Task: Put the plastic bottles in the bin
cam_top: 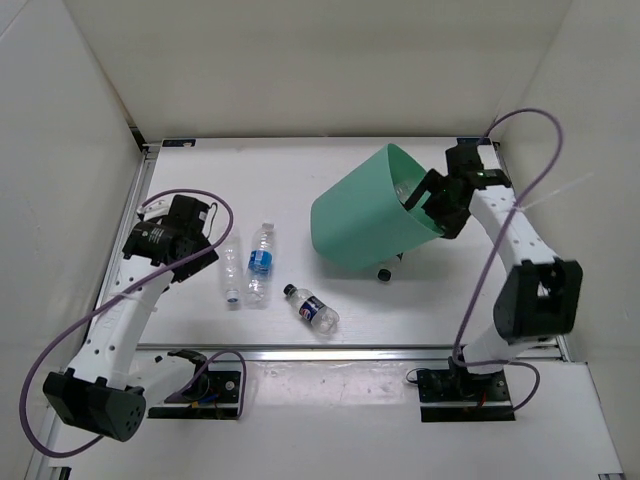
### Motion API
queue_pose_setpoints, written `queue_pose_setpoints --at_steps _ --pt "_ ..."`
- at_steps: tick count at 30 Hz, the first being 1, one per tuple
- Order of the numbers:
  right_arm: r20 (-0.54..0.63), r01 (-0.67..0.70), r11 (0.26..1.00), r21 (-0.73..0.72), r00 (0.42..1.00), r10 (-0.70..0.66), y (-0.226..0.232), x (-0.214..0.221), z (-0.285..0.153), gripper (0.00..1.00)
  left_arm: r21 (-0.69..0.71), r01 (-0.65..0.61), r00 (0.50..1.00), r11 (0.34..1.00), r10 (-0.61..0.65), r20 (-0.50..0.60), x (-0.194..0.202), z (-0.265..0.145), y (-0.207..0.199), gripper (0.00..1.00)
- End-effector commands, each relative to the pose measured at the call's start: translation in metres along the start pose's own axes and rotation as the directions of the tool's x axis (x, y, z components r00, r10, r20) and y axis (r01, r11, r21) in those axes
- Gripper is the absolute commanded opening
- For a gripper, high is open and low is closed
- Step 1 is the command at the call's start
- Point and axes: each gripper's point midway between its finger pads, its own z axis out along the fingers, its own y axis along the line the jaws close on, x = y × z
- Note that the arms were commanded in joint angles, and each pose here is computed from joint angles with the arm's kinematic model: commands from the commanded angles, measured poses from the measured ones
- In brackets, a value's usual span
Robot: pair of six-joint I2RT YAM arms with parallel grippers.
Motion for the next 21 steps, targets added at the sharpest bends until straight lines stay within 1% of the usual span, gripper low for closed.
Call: queue_pose_setpoints --at_steps 1,6,8,9,10,11,12,13,14,15,17,18,19,20,21 --pt "-0.059 0.037 0.991 -0.132 0.997 -0.045 0.032 -0.005 0.018 1.0 -0.049 -0.033 0.999 0.998 0.033 -0.006 0.001 0.003 0.006 1.0" --pt "-0.09 0.078 0.985 -0.152 0.992 -0.092 0.058 -0.012 0.035 1.0 -0.071 -0.039 0.999 0.997 0.04 0.002 -0.006 0.005 0.003 1.0" --pt "-0.074 0.11 0.975 -0.19 0.989 -0.126 0.077 -0.015 0.031 1.0 -0.071 -0.039 0.999 0.997 0.04 0.002 -0.007 0.005 0.002 1.0" --pt "-0.068 0.123 0.971 -0.204 0.988 -0.139 0.085 -0.014 0.028 0.98 -0.071 -0.039 0.999 0.997 0.04 0.002 -0.007 0.005 0.002 1.0" --pt "-0.058 0.125 0.969 -0.212 0.988 -0.141 0.088 -0.017 0.025 0.93 -0.083 -0.035 0.999 0.996 0.035 0.003 -0.008 0.007 0.002 1.0" --pt "-0.062 0.133 0.967 -0.216 0.987 -0.15 0.092 -0.014 0.027 0.75 -0.083 -0.035 0.999 0.996 0.035 0.003 -0.008 0.007 0.002 1.0" --pt "-0.063 0.134 0.963 -0.232 0.986 -0.152 0.096 -0.015 0.024 0.58 -0.083 -0.035 0.999 0.996 0.035 0.003 -0.008 0.007 0.002 1.0" --pt "-0.063 0.134 0.963 -0.232 0.986 -0.152 0.098 -0.017 0.027 0.45 -0.089 -0.041 0.999 0.995 0.041 -0.003 -0.007 0.009 0.001 1.0" --pt "-0.061 0.135 0.96 -0.244 0.986 -0.155 0.101 -0.018 0.024 0.36 -0.09 -0.041 0.999 0.995 0.041 -0.003 -0.007 0.009 0.001 1.0" --pt "-0.058 0.136 0.959 -0.247 0.986 -0.155 0.104 -0.02 0.025 0.22 -0.095 -0.037 0.999 0.995 0.036 -0.008 -0.007 0.01 0.0 1.0" --pt "-0.062 0.135 0.96 -0.244 0.986 -0.154 0.105 -0.022 0.025 0.14 -0.107 -0.041 0.999 0.993 0.041 -0.007 -0.008 0.012 0.0 1.0" --pt "-0.07 0.143 0.961 -0.237 0.984 -0.164 0.104 -0.021 0.027 0.07 -0.114 -0.048 0.999 0.992 0.047 -0.015 -0.007 0.014 -0.001 1.0" --pt "-0.055 0.147 0.958 -0.248 0.985 -0.165 0.109 -0.025 0.021 0.05 -0.114 -0.048 0.999 0.992 0.047 -0.015 -0.007 0.014 -0.001 1.0" --pt "-0.066 0.154 0.959 -0.239 0.983 -0.174 0.107 -0.024 0.021 0.04 -0.114 -0.048 0.999 0.992 0.047 -0.015 -0.007 0.014 -0.001 1.0" --pt "-0.057 0.156 0.96 -0.234 0.983 -0.173 0.108 -0.027 0.017 0.01 -0.12 -0.053 0.998 0.991 0.051 -0.021 -0.006 0.016 -0.001 1.0"
